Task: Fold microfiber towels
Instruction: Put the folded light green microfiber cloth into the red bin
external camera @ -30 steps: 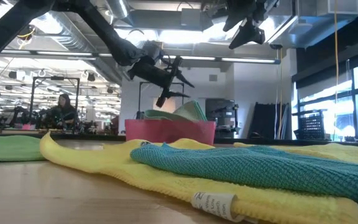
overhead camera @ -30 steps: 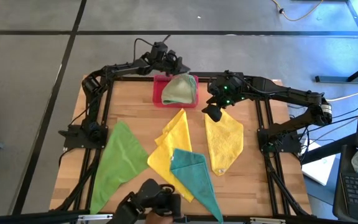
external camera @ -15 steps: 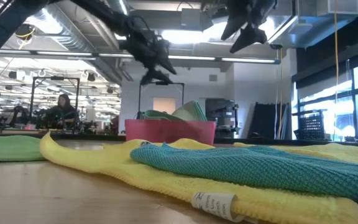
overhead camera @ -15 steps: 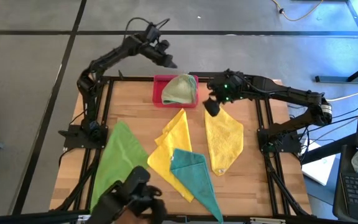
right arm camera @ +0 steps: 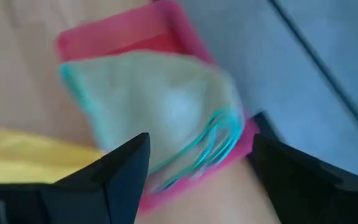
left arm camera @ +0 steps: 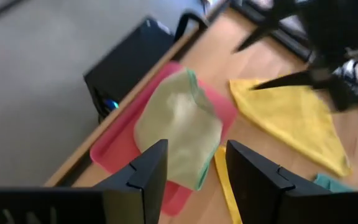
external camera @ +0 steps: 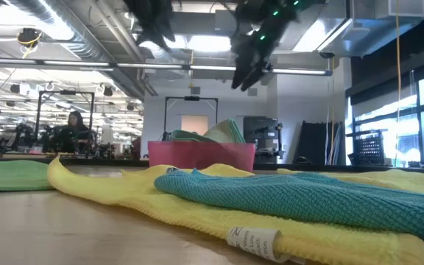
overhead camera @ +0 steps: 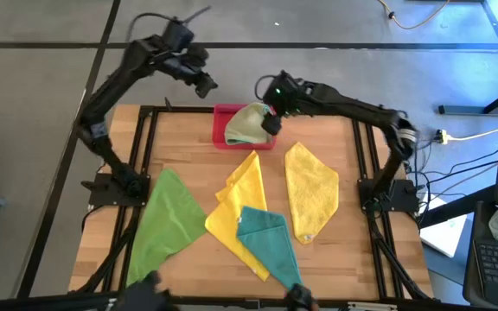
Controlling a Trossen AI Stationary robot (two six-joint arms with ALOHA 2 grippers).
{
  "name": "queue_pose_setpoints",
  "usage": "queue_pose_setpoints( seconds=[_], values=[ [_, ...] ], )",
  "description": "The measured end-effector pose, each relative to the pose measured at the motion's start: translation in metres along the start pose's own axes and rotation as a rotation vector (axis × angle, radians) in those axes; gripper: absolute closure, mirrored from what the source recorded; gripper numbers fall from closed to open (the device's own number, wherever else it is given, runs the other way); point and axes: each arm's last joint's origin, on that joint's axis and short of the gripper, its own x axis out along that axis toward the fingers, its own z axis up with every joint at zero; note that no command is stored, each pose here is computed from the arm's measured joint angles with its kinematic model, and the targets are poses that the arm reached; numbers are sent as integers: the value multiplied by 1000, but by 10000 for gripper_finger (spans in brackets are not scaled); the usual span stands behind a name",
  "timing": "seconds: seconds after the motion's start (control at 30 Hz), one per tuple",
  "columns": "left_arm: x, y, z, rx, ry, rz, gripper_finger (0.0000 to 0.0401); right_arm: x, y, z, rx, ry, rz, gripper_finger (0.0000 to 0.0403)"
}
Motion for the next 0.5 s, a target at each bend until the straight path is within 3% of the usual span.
queue_pose_setpoints(
  seconds=[0.23,0.4,0.5],
  values=[
    [-59,-33,-17,2,-120,54,248,42,-17,33,-52,-34,-14,117],
    [-85,-47,-27,8,-184,68,248,82,-16,29,-40,74,32,96],
    [-93,-52,-30,11,-199,54,248,98,-14,21,-48,166,1,80]
  ],
)
